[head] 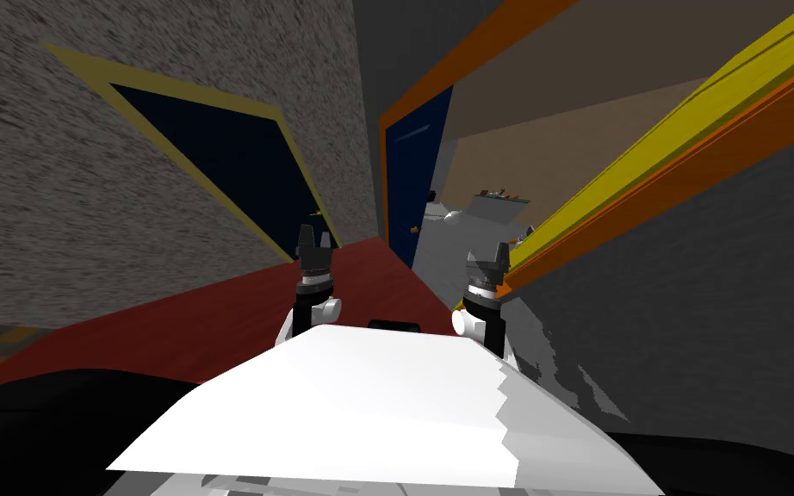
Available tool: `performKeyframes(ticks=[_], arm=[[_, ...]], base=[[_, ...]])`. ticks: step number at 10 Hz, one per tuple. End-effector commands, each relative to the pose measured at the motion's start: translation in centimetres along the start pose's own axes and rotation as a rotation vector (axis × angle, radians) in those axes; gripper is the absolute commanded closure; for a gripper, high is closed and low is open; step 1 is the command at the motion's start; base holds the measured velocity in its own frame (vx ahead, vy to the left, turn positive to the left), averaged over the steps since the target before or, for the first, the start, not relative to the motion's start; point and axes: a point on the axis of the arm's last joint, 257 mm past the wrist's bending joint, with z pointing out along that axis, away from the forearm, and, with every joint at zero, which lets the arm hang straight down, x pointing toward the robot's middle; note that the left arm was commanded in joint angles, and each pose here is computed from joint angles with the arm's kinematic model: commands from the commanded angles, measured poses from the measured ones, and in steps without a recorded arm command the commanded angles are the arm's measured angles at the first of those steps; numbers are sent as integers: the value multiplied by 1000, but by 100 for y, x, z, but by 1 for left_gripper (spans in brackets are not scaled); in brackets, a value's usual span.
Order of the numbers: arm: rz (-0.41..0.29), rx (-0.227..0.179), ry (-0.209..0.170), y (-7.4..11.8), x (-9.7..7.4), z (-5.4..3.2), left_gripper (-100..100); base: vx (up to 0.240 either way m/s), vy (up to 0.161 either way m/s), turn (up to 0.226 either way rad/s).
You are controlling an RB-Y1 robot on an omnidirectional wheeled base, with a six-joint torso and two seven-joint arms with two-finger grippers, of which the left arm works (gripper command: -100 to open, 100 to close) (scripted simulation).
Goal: Push the door open
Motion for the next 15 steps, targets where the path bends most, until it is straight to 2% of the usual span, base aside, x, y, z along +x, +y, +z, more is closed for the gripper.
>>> performKeyframes(ticks=[1, 7, 11, 15], arm=[[-37, -12, 9, 88, 37, -23, -100], [-196, -70, 29, 470, 178, -134, -100], [-320, -120, 32, 767, 278, -236, -100], [-413, -160, 27, 994, 351, -325, -100]], base=[[76, 27, -130], [129, 44, -154], [125, 58, -171], [100, 56, -141]])
